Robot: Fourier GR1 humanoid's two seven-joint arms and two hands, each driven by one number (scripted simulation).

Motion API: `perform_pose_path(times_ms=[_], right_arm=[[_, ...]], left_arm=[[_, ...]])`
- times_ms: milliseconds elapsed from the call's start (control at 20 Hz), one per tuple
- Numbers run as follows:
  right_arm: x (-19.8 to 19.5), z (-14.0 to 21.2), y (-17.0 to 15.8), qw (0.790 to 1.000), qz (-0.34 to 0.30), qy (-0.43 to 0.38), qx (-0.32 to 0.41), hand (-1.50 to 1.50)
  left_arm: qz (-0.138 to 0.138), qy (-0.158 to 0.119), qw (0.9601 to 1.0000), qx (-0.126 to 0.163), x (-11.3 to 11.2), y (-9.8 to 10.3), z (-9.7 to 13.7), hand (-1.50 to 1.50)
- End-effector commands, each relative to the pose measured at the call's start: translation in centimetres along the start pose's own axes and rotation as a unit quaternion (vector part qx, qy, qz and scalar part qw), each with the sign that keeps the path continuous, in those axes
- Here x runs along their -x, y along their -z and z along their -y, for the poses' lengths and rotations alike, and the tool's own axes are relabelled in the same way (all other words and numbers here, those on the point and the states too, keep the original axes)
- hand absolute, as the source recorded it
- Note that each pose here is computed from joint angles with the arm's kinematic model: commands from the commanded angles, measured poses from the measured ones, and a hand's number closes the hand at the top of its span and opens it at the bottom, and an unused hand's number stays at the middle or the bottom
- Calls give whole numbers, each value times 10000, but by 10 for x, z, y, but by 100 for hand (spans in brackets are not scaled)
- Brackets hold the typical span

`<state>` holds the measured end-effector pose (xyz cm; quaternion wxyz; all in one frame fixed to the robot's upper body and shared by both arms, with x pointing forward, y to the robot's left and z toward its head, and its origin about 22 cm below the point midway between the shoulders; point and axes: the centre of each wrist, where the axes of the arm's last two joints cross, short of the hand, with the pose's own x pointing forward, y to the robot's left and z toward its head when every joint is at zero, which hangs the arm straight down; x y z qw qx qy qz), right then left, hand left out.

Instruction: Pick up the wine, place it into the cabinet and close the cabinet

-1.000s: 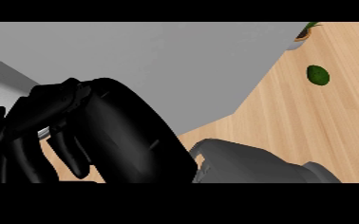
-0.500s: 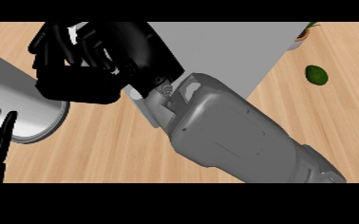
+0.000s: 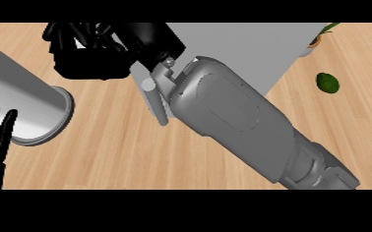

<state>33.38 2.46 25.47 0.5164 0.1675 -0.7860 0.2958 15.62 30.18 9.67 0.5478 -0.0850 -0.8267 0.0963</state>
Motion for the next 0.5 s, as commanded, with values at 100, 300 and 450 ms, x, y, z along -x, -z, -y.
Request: perform_pose_path(times_ms=[100, 300, 450], right_arm=[[41, 61, 0, 9947, -405, -416, 852, 150], [55, 76, -5, 9926, -511, -614, 916, 150], [57, 58, 3, 9943, -438, -571, 784, 150]], left_arm=[[-42, 62, 10000, -30, -3, 7, -11, -150], [-10, -42, 10000, 8, -2, 1, -1, -150], [63, -78, 9999, 32, 0, 6, 6, -150]])
